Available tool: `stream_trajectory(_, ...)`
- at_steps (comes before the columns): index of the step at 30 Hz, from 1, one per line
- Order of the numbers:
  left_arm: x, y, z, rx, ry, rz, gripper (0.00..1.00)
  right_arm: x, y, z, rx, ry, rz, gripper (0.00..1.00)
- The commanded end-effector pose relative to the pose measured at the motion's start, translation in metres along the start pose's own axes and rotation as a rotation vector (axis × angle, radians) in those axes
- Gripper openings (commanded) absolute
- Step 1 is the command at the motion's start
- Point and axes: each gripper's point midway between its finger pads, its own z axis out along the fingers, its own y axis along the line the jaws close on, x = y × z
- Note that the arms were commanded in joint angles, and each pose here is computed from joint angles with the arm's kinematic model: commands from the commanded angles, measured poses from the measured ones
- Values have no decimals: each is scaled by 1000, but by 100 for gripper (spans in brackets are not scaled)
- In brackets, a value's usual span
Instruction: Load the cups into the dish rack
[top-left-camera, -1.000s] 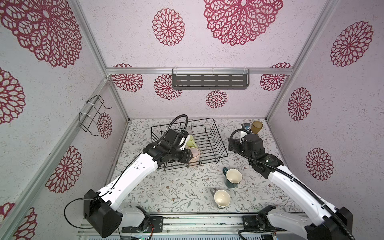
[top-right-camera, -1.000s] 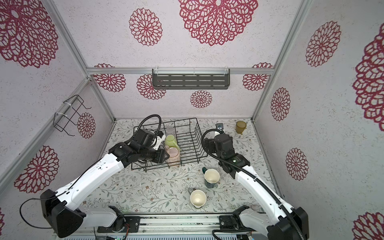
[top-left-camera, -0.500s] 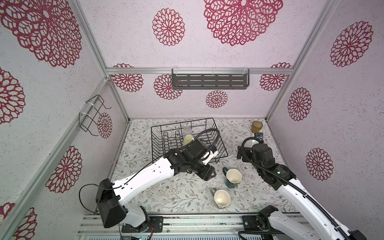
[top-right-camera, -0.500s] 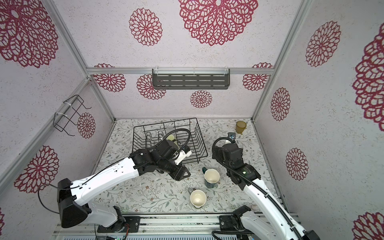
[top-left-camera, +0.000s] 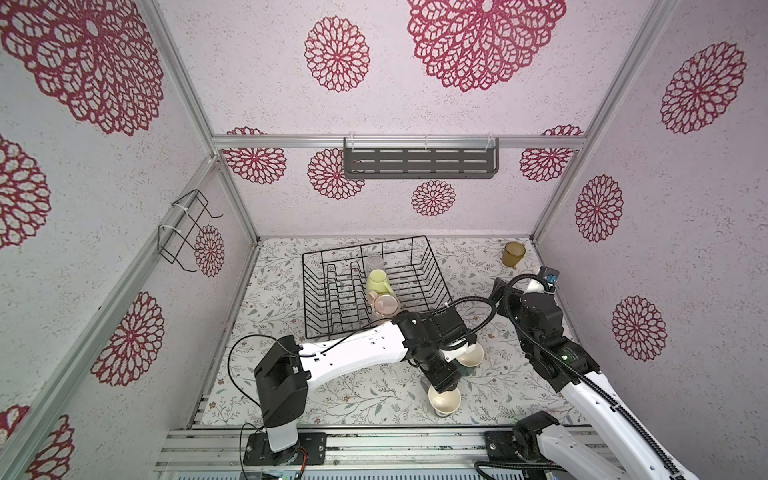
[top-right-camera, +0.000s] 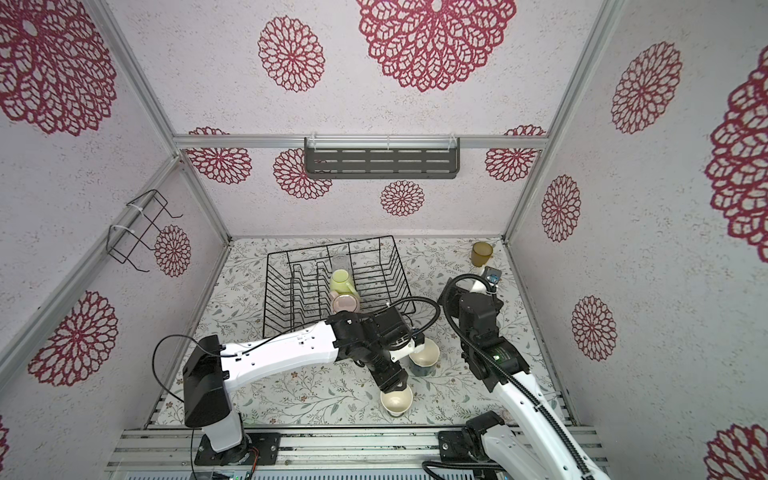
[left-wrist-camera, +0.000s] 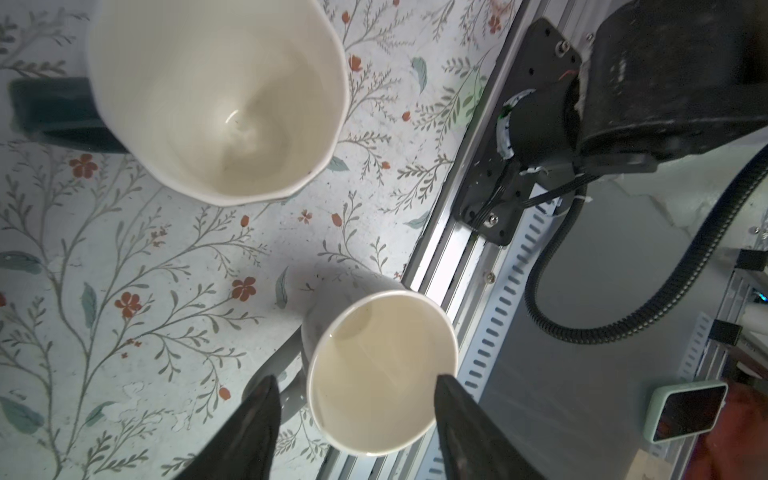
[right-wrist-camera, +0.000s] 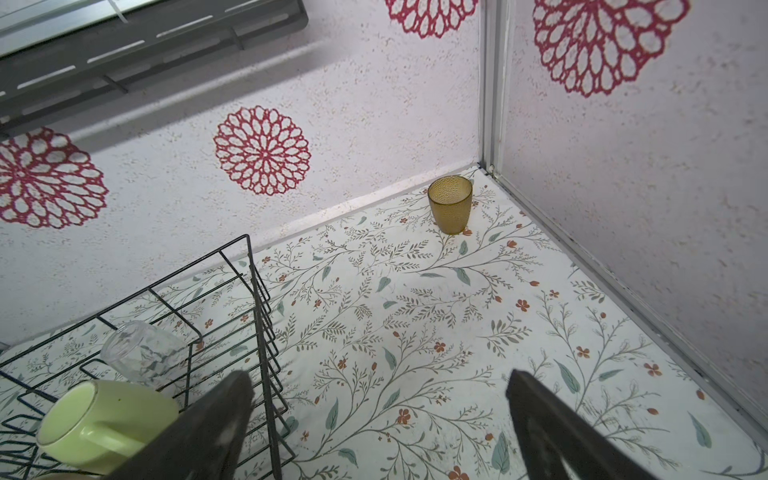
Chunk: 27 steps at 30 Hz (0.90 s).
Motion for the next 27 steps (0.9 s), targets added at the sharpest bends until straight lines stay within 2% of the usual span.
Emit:
stream_trajectory(1, 12, -3, 5, -6, 81, 62, 63, -19, -13, -9, 43, -82, 46, 99)
stream_trajectory(7, 11, 8, 18, -53, 101, 71, 63, -22, -27, -17, 74, -110, 47, 99)
stream_trajectory(14, 19, 13, 37, -45, 157, 74, 60, -22, -27, -13, 68, -95, 74, 99)
stream_trajectory(21, 27, 24, 52, -75, 210, 69, 45, -20, -26, -9, 56, -90, 87, 99)
stream_trajectory(25, 29, 28, 54, -86, 210, 62, 42, -18, -31, -8, 69, -103, 95, 99)
stream_trajectory(27, 32, 28, 57, -74, 216, 53, 34, -13, -33, -4, 75, -94, 94, 99)
